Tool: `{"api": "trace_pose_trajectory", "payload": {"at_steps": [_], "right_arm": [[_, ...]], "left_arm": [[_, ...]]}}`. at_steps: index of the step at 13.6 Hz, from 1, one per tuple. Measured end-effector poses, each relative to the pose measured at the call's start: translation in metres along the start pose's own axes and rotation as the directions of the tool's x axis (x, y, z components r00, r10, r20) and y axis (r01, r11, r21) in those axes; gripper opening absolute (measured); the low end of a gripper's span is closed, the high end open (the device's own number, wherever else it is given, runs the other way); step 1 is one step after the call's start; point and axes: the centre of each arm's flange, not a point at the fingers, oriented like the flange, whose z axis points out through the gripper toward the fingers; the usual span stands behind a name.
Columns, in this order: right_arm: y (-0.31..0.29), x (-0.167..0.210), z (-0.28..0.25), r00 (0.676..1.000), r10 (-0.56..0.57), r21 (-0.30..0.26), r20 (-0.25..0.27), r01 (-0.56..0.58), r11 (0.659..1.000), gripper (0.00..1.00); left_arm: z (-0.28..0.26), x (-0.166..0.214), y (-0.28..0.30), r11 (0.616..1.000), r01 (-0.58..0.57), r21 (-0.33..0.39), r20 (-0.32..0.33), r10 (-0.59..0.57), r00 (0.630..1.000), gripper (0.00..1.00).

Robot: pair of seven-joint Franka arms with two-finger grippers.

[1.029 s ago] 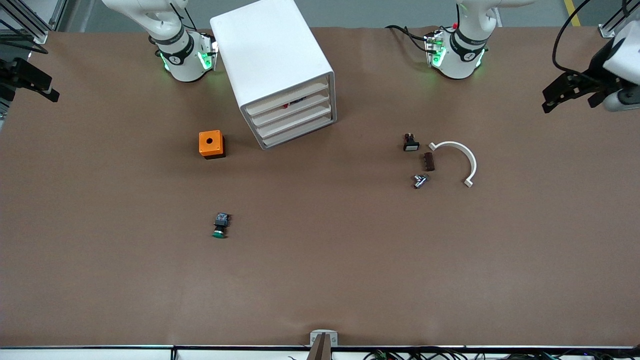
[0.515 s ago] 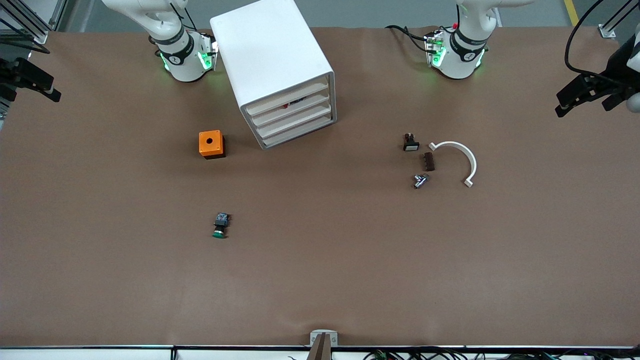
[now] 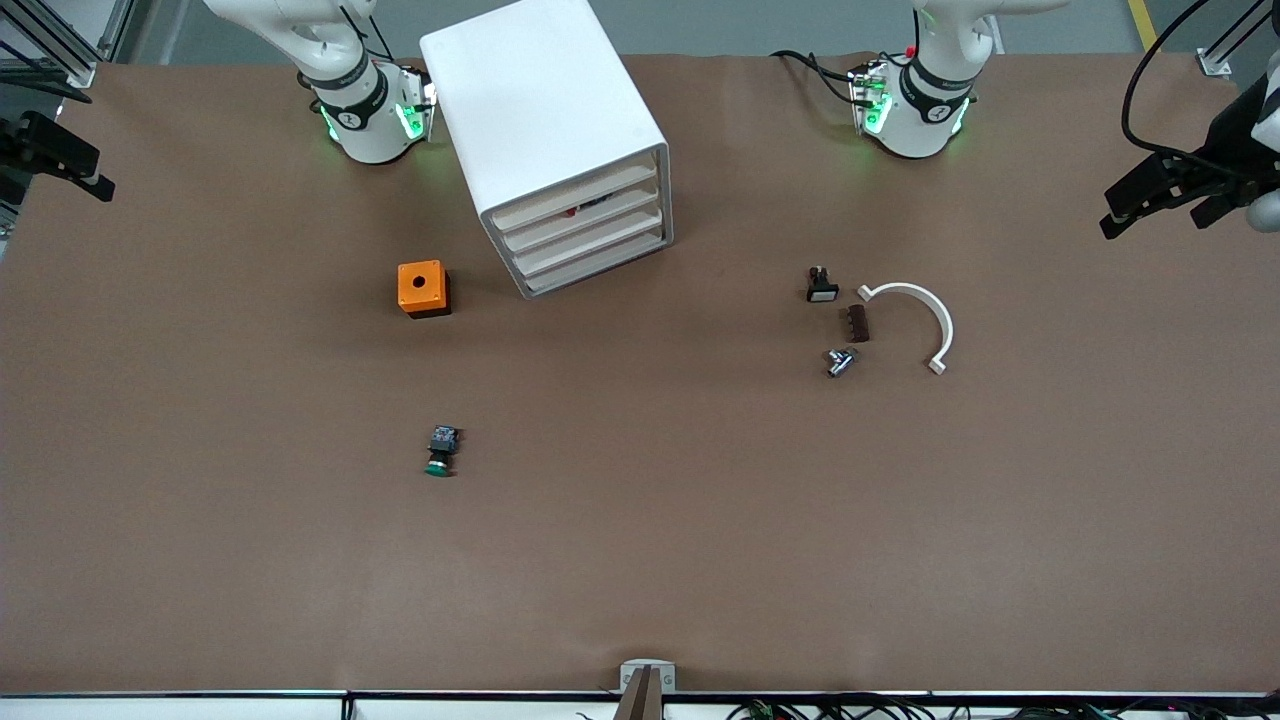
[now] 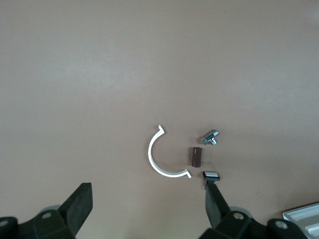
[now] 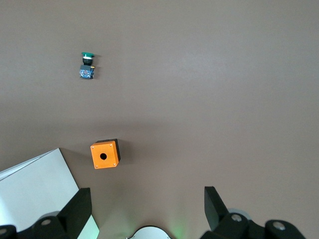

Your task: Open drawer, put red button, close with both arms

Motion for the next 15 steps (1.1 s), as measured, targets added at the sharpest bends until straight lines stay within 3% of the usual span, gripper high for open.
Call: {"api": "trace_pose_trajectory", "payload": {"at_steps": [15], "right_arm": [[-0.011, 0.002, -0.001, 1.0, -0.024, -0.003, -0.007, 0.024, 1.0, 1.0]], "left_arm": [[0.02, 0.037, 0.004, 1.0, 0.001, -0.006, 0.025, -0.001, 1.0, 1.0]]}}
